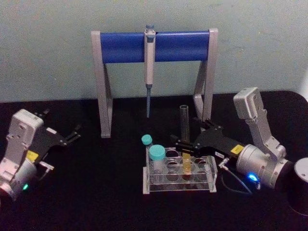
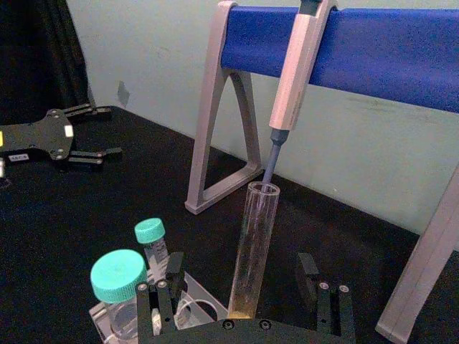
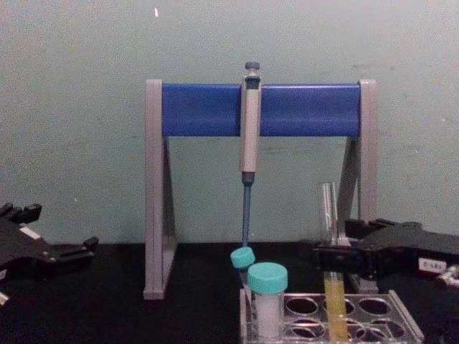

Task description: Pick up the test tube from the test tube rack, shake it, then place it back into the test tube rack.

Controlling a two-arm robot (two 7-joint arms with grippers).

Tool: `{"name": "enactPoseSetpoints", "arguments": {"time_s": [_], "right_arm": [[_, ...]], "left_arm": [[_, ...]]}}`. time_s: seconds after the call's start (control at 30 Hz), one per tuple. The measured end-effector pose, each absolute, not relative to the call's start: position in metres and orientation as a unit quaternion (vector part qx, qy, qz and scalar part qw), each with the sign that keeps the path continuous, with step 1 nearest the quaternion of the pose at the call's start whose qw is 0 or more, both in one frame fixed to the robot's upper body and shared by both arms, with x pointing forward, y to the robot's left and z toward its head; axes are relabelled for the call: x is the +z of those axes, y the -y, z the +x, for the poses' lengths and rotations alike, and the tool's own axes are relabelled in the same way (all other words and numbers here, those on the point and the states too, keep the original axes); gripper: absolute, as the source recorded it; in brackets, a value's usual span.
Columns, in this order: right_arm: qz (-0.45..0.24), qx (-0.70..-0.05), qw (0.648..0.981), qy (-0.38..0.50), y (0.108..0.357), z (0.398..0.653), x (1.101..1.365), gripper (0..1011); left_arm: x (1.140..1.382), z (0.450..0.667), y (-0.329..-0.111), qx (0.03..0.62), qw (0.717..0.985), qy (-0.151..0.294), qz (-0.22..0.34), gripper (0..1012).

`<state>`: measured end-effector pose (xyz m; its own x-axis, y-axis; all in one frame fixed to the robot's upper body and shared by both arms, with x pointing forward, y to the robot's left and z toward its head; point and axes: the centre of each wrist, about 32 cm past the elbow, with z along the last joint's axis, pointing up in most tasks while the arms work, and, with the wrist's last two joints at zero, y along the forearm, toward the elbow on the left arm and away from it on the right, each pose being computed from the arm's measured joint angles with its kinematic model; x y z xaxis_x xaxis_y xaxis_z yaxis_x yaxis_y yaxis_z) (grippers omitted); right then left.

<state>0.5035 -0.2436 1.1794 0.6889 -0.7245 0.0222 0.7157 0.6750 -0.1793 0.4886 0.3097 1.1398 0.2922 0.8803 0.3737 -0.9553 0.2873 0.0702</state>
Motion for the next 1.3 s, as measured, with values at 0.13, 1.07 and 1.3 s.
{"name": "enactPoseSetpoints", "arguments": {"time_s": [0.13, 1.07, 1.3], "right_arm": [[-0.086, -0.392, 0.916, -0.026, 0.2403, 0.5068, 1.1788, 1000], [-0.085, -0.392, 0.916, -0.025, 0.2402, 0.5072, 1.1787, 716], [-0.085, -0.392, 0.916, -0.025, 0.2403, 0.5071, 1.1788, 514]], "left_arm": [[1.1398, 0.4886, -0.3097, 0.580, 0.791, 0.132, 0.141, 1010], [1.1398, 0.4886, -0.3097, 0.580, 0.791, 0.132, 0.141, 1010], [1.1398, 0.4886, -0.3096, 0.580, 0.791, 0.132, 0.141, 1010]]}}
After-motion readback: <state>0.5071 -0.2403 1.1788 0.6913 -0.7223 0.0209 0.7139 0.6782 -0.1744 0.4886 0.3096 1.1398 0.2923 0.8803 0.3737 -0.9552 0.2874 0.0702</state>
